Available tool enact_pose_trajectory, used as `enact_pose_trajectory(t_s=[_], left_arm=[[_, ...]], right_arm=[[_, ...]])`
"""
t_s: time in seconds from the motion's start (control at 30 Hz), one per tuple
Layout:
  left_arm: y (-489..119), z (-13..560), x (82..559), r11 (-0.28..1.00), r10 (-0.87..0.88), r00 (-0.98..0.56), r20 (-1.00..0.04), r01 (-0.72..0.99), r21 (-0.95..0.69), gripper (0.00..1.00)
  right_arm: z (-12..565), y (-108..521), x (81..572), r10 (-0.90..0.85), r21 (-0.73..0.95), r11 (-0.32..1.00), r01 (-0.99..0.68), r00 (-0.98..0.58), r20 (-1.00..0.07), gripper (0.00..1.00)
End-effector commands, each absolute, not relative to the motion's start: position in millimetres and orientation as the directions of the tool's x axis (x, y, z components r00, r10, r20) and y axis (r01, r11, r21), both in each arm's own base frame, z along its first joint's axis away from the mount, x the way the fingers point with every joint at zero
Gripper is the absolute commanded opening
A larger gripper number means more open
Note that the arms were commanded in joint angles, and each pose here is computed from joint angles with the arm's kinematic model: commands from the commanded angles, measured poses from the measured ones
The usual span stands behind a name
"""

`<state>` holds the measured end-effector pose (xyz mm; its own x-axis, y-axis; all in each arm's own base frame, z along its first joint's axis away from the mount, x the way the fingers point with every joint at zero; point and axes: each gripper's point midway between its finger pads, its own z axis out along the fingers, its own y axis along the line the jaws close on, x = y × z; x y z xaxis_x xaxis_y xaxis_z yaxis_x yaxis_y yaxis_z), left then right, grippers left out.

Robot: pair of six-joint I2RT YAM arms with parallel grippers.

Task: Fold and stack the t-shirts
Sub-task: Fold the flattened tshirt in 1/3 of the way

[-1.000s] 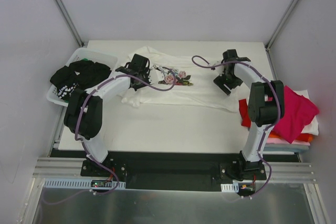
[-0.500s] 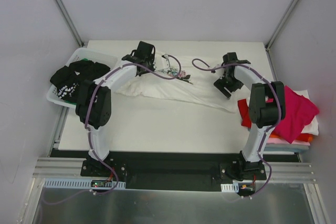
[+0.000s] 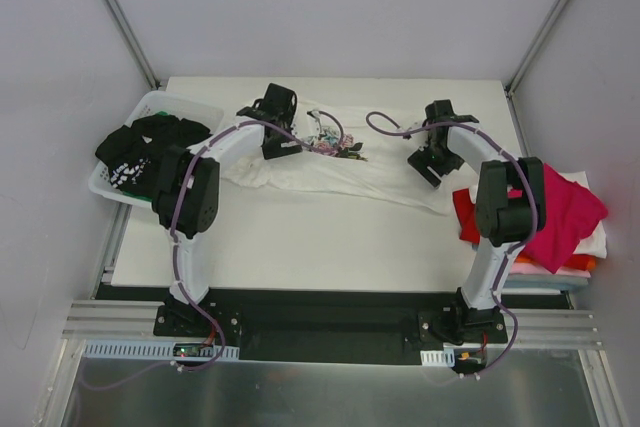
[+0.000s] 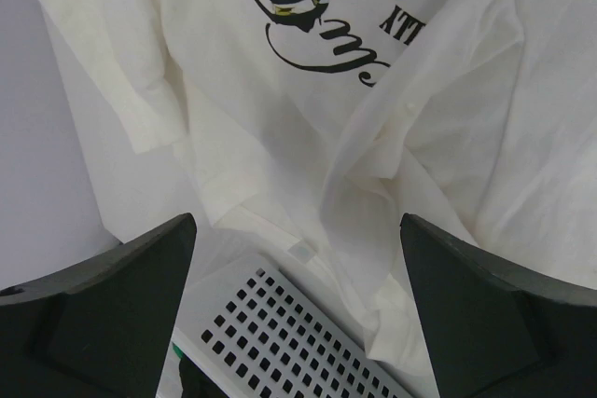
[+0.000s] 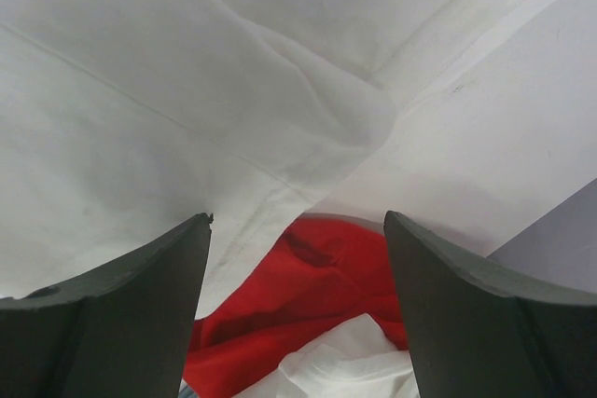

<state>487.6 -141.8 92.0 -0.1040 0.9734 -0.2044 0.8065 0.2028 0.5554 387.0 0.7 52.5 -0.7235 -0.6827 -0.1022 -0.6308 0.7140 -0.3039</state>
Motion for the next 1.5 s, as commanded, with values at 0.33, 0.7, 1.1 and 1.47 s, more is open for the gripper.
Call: enact_pose_trajectory(t_s=[0.33, 0.7, 1.1, 1.47], left_arm=[[-102, 122, 472, 0.337, 0.937, -0.206, -0.282, 0.741, 0.580, 0.97], [-70, 124, 477, 0.412, 0.909, -0.271, -0.317, 0.703, 0.580, 0.96], [-67, 114, 457, 0.425, 0.898, -0.269, -0.347, 0.731, 0.533, 0.95], [-63, 85, 446, 0.420, 0.900, -0.288, -0.327, 0.772, 0.478, 0.94]], right_arm=[[65, -5, 378, -0.666, -0.323, 0.729, -0.603, -0.734, -0.135, 0.78], [61, -11, 373, -0.657, -0.323, 0.736, -0.595, -0.743, -0.127, 0.78], [57, -13, 369, -0.651, -0.318, 0.740, -0.592, -0.749, -0.121, 0.77], [62, -14, 370, -0.647, -0.323, 0.745, -0.584, -0.751, -0.132, 0.77]])
